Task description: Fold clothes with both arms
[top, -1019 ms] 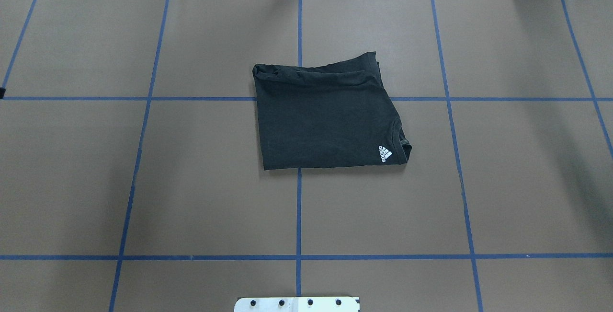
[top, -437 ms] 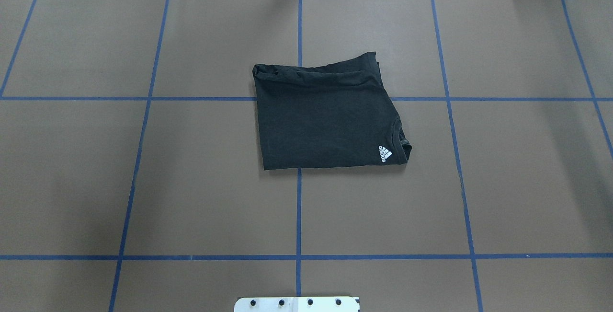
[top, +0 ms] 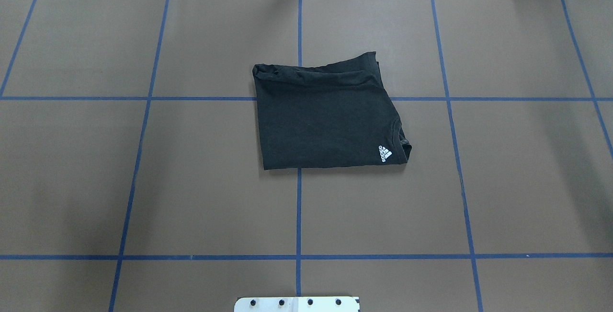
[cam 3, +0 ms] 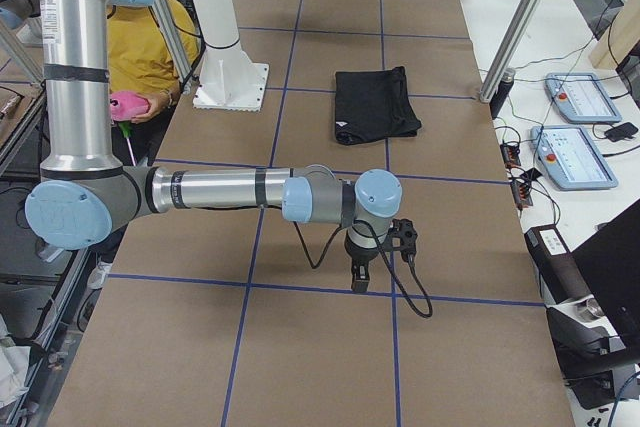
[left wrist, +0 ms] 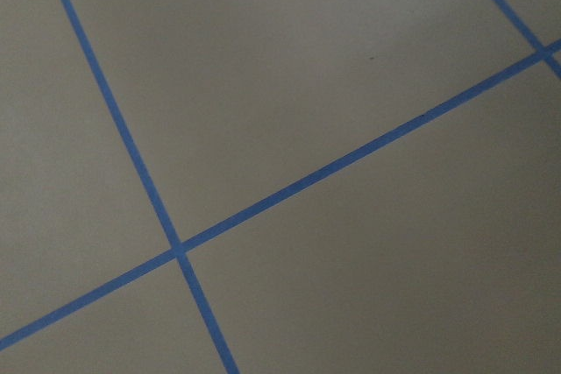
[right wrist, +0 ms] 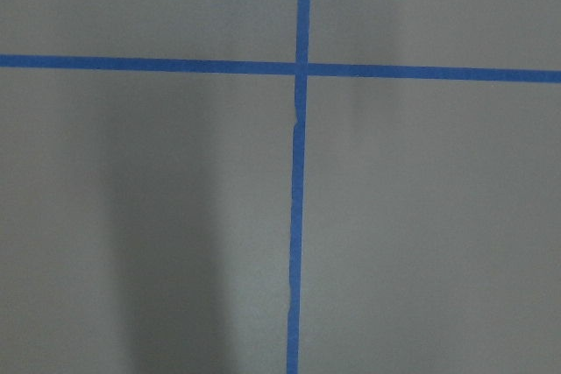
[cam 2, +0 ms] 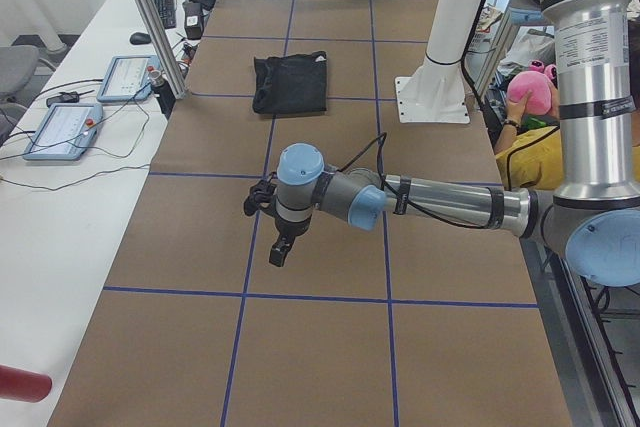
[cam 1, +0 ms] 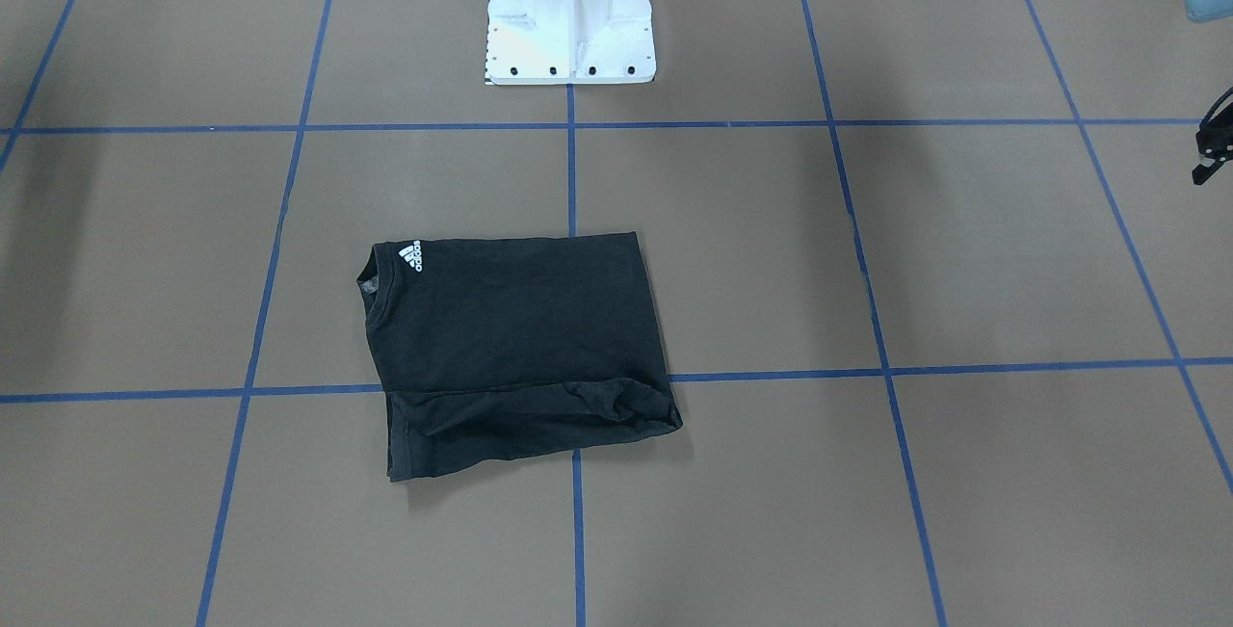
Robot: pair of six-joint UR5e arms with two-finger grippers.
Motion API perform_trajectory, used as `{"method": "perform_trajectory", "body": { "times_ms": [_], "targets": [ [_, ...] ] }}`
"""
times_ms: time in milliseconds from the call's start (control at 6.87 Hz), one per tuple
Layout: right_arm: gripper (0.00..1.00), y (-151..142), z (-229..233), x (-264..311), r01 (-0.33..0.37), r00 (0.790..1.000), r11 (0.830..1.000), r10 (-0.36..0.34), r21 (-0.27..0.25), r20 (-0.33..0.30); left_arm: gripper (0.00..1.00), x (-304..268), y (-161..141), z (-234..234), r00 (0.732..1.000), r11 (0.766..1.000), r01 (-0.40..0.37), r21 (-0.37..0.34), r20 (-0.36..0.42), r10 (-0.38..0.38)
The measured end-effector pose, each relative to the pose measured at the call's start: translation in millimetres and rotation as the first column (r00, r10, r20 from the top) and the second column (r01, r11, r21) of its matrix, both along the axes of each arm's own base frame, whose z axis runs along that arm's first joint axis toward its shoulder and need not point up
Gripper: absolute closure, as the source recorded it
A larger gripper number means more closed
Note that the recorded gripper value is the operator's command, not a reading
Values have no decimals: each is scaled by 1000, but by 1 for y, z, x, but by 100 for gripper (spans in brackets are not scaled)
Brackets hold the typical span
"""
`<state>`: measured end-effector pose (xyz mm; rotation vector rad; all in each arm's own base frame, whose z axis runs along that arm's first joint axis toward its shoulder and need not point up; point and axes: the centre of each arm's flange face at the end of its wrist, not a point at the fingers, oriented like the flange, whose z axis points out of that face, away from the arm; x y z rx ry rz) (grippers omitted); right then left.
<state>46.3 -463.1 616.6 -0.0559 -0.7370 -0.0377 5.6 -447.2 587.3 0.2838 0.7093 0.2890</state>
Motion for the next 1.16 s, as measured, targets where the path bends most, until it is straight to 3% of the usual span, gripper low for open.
{"method": "perform_trajectory", "body": {
  "times_ms": [291, 728, 1164],
  "targets": [
    [0, 3, -9, -2, 5, 1000, 1000, -4, -18, 2, 1, 2, -1, 2, 1000, 1000, -5, -11, -19, 5],
    [0, 6, -5, -3, 6, 1000, 1000, -6, -29, 6, 1, 5, 0, -10, 993, 999, -31, -23, -116, 29],
    [0, 4, -9, -4, 6, 1000, 1000, -5, -16, 10, 1, -8, 5, -28, 992, 1000, -3, 12, -124, 5]
  ]
}}
